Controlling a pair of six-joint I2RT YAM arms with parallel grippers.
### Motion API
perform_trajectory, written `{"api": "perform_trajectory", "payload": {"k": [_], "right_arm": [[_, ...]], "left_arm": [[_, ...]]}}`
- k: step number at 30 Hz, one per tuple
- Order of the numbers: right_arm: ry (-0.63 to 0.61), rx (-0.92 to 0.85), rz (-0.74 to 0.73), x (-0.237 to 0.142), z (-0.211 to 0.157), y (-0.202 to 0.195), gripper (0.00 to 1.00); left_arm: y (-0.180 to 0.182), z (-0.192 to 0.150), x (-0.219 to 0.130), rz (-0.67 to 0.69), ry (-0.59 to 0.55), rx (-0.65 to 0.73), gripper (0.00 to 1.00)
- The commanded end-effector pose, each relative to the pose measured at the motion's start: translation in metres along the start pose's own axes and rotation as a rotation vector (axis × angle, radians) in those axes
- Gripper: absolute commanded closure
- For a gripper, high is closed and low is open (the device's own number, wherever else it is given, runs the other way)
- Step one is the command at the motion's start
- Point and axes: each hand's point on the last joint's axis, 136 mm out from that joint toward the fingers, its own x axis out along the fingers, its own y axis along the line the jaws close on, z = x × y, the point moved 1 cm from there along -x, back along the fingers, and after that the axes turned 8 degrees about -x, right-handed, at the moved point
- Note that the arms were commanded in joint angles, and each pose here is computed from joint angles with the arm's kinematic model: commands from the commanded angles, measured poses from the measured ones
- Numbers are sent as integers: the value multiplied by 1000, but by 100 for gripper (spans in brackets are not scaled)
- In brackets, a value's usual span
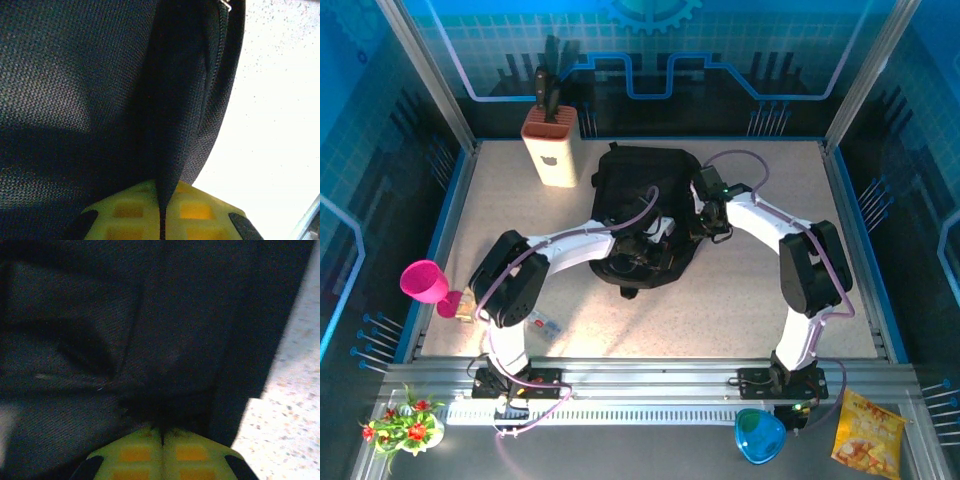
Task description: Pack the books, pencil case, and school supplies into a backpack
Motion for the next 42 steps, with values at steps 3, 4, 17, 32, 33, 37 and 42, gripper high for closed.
{"api": "perform_trajectory", "payload": {"k": [3, 4, 17, 32, 33, 37, 42], "right_arm": [[-146, 174, -203, -23, 30, -53, 100], [-154, 185, -206, -25, 31, -54, 100], [-159, 292, -97, -59, -22, -67, 92], [-278, 438, 137, -95, -16, -69, 27], [-270, 456, 156, -91, -16, -70, 27], [-235, 516, 199, -76, -15, -79, 27], [-175, 574, 268, -53, -15, -85, 30]], "left_arm": [[-16, -37, -7, -36, 110, -27, 94], [-20, -39, -6, -45, 118, -24, 94], [-83, -27, -30, -186, 79, 44, 55], [-39, 113, -69, 104, -273, -55, 40], [-42, 119, -64, 106, -271, -43, 41], [-54, 136, -43, 145, -274, 46, 45], [-67, 147, -19, 201, -279, 131, 53]]}}
